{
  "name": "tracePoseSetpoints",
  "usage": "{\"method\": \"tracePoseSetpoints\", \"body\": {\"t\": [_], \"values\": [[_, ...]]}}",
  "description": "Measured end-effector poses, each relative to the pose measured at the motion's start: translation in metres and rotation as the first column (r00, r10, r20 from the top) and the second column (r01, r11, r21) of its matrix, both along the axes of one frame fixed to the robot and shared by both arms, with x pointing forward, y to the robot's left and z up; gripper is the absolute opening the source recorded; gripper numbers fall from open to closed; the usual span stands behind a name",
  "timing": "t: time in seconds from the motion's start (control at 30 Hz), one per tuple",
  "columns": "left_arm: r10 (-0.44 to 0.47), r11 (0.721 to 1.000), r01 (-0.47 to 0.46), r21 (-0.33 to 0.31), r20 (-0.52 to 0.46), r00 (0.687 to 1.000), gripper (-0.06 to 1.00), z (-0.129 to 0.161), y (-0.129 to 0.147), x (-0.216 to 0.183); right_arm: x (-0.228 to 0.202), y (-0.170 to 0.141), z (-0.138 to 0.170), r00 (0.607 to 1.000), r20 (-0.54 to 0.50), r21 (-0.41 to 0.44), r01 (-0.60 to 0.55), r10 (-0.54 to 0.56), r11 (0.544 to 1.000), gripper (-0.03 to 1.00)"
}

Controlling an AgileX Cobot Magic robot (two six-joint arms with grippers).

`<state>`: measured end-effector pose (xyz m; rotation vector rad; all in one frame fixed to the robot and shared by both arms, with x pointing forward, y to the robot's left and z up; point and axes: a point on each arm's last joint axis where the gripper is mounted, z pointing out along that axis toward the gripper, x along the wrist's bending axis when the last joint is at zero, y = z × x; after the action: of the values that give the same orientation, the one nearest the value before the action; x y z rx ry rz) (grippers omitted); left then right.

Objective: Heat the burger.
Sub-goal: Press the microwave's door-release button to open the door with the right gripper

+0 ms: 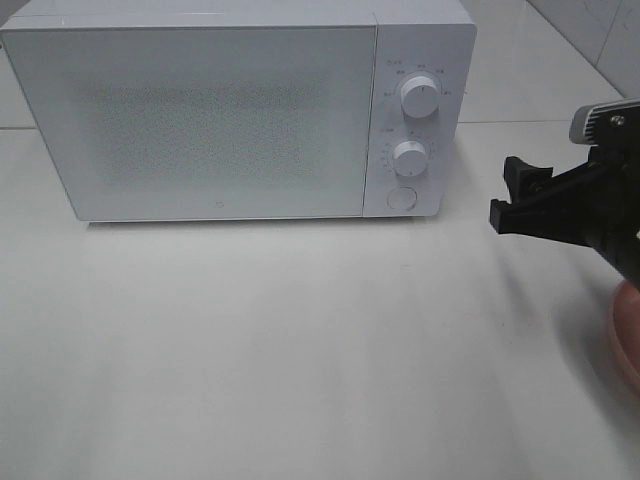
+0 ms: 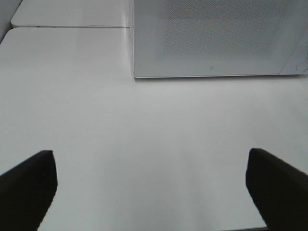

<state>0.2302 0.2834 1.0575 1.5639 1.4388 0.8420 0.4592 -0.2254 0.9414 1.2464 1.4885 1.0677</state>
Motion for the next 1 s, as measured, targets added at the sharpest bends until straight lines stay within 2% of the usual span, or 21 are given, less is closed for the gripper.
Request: {"method": "tracePoseSetpoints", "body": {"t": [0.4,0.73,0.83,0.87,0.93,0.97,1.0], "values": [[0.000,1.000,0.000,0.000,0.000,1.000,0.99,0.000,0.000,0.000,-0.017,0.034,-0.020,0.999,-0.037,0.006,0.010,-0.010,1.000,0.73],[0.000,1.000,0.000,0.000,0.000,1.000,0.99,0.000,0.000,0.000,-0.024,0.044,-0.025,0.999,-0.047,0.013,0.006,-0.006,1.000,0.73],[0.000,1.000,0.000,0.000,0.000,1.000,0.99,0.000,0.000,0.000,-0.024,0.043,-0.025,0.998,-0.050,0.080,0.031,-0.027,0.996,0.72],[0.000,1.000,0.000,0.000,0.000,1.000,0.99,0.000,0.000,0.000,-0.024,0.043,-0.025,0.998,-0.052,0.139,0.049,-0.042,0.989,0.70],[0.000,1.000,0.000,0.000,0.000,1.000,0.99,0.000,0.000,0.000,-0.024,0.043,-0.025,0.997,-0.055,0.170,0.058,-0.049,0.984,0.69],[0.000,1.000,0.000,0.000,0.000,1.000,0.99,0.000,0.000,0.000,-0.024,0.043,-0.025,0.996,-0.063,0.255,0.082,-0.068,0.964,0.66],[0.000,1.000,0.000,0.000,0.000,1.000,0.99,0.000,0.000,0.000,-0.024,0.043,-0.025,0.996,-0.063,0.255,0.082,-0.068,0.964,0.66]]}}
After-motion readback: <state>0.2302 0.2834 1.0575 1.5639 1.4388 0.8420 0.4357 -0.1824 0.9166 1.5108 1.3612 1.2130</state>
